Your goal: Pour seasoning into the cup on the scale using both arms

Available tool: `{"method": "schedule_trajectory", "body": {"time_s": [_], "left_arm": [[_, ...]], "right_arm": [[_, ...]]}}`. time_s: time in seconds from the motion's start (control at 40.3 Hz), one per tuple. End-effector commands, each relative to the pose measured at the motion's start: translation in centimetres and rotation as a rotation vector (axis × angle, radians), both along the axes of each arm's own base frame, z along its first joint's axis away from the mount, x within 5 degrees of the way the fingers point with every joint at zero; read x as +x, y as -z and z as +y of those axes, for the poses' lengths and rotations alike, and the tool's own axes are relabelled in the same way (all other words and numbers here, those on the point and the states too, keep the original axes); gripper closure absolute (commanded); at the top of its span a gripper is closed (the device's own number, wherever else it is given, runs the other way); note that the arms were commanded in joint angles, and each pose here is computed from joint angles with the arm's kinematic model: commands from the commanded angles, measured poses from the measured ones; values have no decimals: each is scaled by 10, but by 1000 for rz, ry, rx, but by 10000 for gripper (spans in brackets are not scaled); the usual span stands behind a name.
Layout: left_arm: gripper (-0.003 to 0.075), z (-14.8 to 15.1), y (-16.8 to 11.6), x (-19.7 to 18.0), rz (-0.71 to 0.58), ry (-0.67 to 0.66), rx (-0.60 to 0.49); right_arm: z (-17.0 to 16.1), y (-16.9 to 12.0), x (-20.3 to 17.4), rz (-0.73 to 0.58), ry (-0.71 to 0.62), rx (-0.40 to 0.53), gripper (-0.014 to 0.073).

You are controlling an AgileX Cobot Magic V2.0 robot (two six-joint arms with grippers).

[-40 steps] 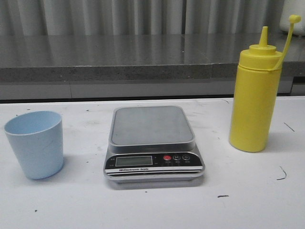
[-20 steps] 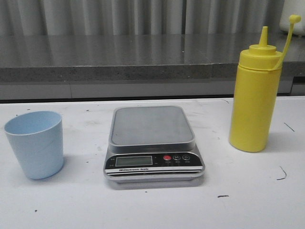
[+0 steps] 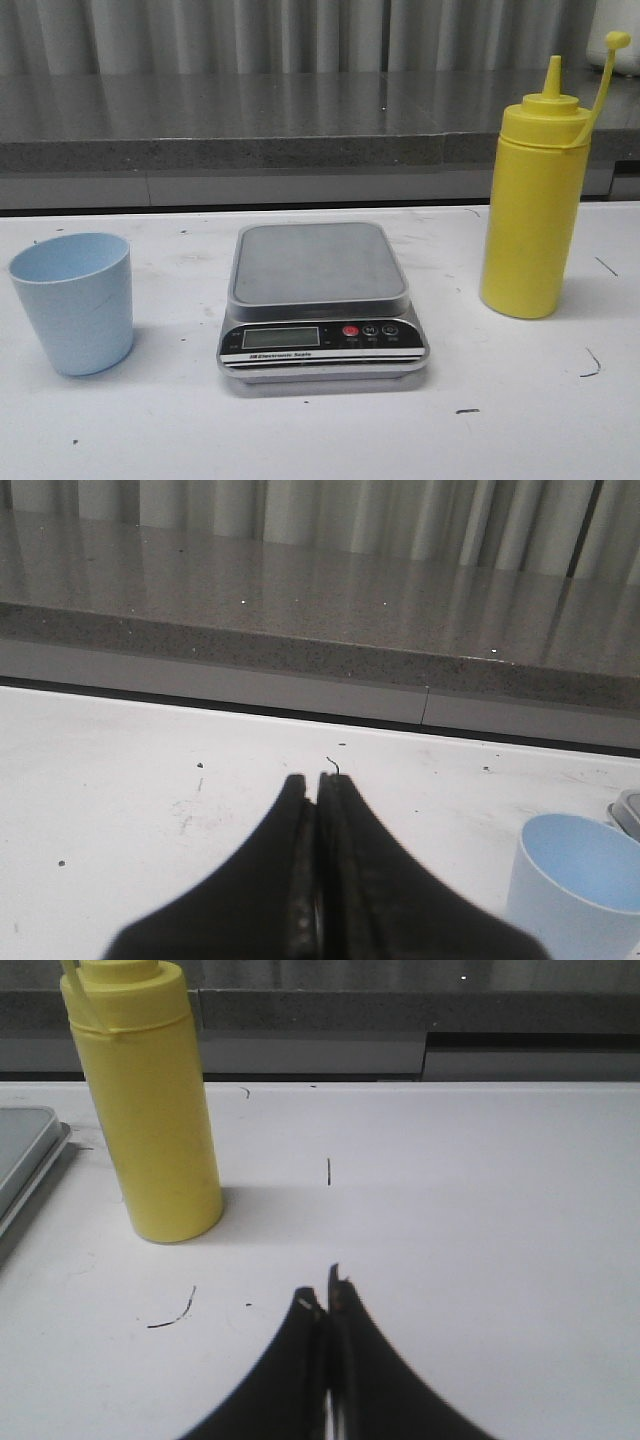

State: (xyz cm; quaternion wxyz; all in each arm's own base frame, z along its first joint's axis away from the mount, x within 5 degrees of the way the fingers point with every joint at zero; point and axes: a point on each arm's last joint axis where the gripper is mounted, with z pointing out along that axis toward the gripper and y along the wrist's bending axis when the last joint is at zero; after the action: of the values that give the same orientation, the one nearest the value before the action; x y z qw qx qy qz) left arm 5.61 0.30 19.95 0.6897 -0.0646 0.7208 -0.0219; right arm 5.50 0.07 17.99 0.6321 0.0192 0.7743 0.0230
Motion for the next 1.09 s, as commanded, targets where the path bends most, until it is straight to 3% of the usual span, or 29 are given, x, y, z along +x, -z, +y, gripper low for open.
{"method": "schedule_trajectory", "body": {"time_s": [0.0, 0.223, 0.372, 0.546, 0.67, 0.818, 0.942, 1.066], "left_arm": [[740, 1, -1, 0, -82, -7, -10], [740, 1, -2, 0, -97, -8, -9], [740, 1, -10, -1, -179, -13, -4], [741, 2, -37, -7, -402, -25, 10], [741, 1, -72, -17, -450, -19, 12], [741, 0, -105, -19, -371, -11, 31], [741, 0, -119, -4, -203, -7, 40], [740, 1, -123, 17, -88, -4, 33]], "right_arm": [[-1, -10, 0, -103, 7, -10, 655], [-1, -16, 0, -171, 8, -10, 655], [-1, -20, 0, -213, 8, -10, 655], [-1, -37, -1, -358, 9, -9, 655], [-1, -65, -8, -427, 9, -7, 655], [-1, -108, -13, -333, 9, -8, 655], [0, -140, 1, -236, 6, 3, 655], [1, -151, 21, -141, -1, 38, 655]]}}
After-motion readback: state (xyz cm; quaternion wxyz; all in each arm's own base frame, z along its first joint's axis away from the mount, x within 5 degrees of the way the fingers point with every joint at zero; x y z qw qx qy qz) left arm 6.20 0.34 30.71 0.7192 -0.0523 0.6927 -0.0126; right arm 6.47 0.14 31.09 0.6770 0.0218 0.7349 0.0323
